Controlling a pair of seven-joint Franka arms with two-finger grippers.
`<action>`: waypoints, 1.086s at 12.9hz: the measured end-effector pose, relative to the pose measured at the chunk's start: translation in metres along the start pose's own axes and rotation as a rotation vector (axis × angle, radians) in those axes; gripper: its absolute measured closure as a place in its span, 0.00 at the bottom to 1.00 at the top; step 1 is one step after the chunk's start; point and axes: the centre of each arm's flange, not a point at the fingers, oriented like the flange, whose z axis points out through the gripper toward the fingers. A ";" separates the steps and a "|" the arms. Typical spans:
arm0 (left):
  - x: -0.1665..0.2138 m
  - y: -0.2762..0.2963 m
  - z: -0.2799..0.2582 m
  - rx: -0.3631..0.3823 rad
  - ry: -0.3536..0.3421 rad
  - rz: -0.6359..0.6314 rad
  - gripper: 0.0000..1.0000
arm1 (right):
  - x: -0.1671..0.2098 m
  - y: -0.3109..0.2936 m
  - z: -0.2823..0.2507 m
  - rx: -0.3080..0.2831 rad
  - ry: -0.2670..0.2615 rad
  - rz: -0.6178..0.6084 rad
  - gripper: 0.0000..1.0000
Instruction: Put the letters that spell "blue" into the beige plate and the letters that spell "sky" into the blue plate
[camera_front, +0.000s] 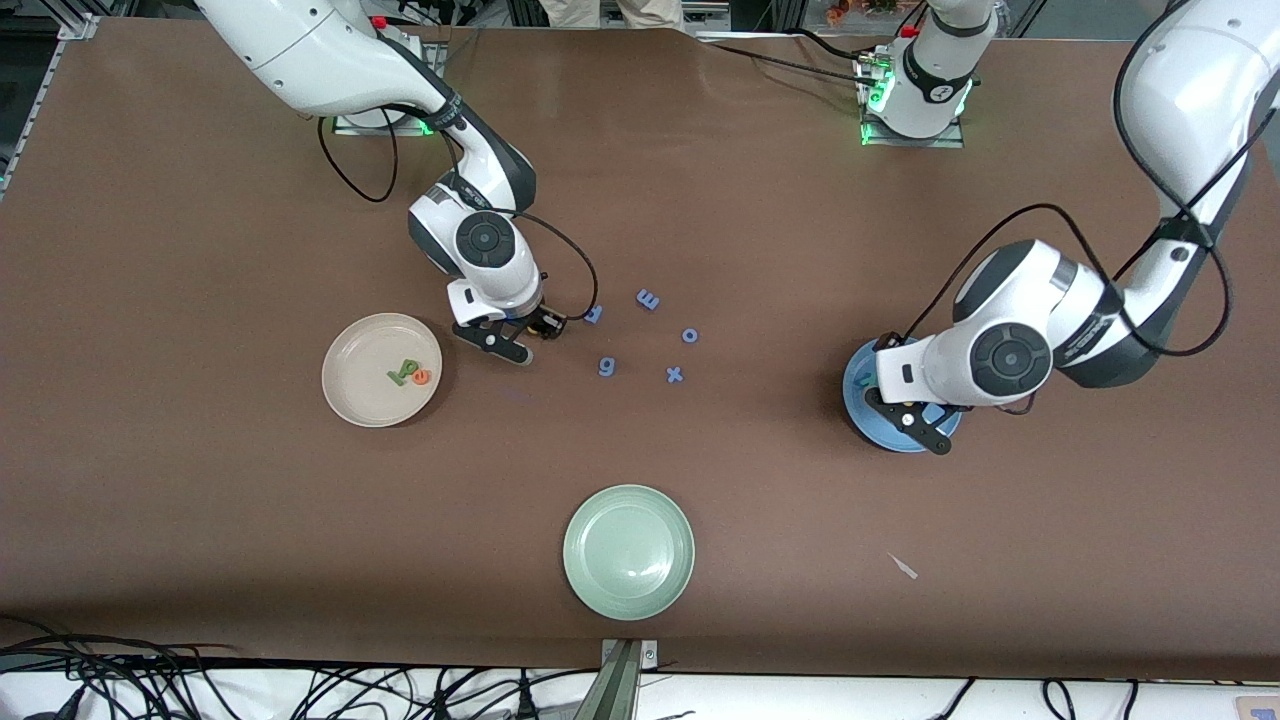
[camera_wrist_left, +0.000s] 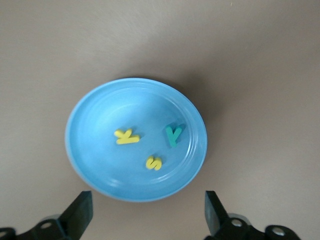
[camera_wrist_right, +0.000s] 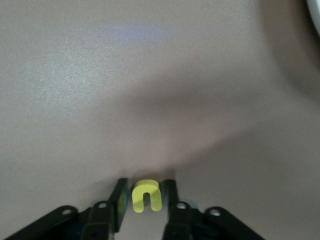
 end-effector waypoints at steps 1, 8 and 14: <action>-0.006 0.002 -0.022 0.031 0.011 -0.012 0.00 | 0.000 0.000 0.000 0.001 0.001 -0.001 0.75; -0.063 -0.022 -0.170 0.064 0.095 -0.174 0.00 | 0.062 0.019 -0.061 -0.088 0.023 -0.204 0.74; -0.116 -0.085 -0.213 -0.167 0.284 -0.454 0.00 | 0.158 0.116 -0.077 -0.187 -0.024 -0.493 0.74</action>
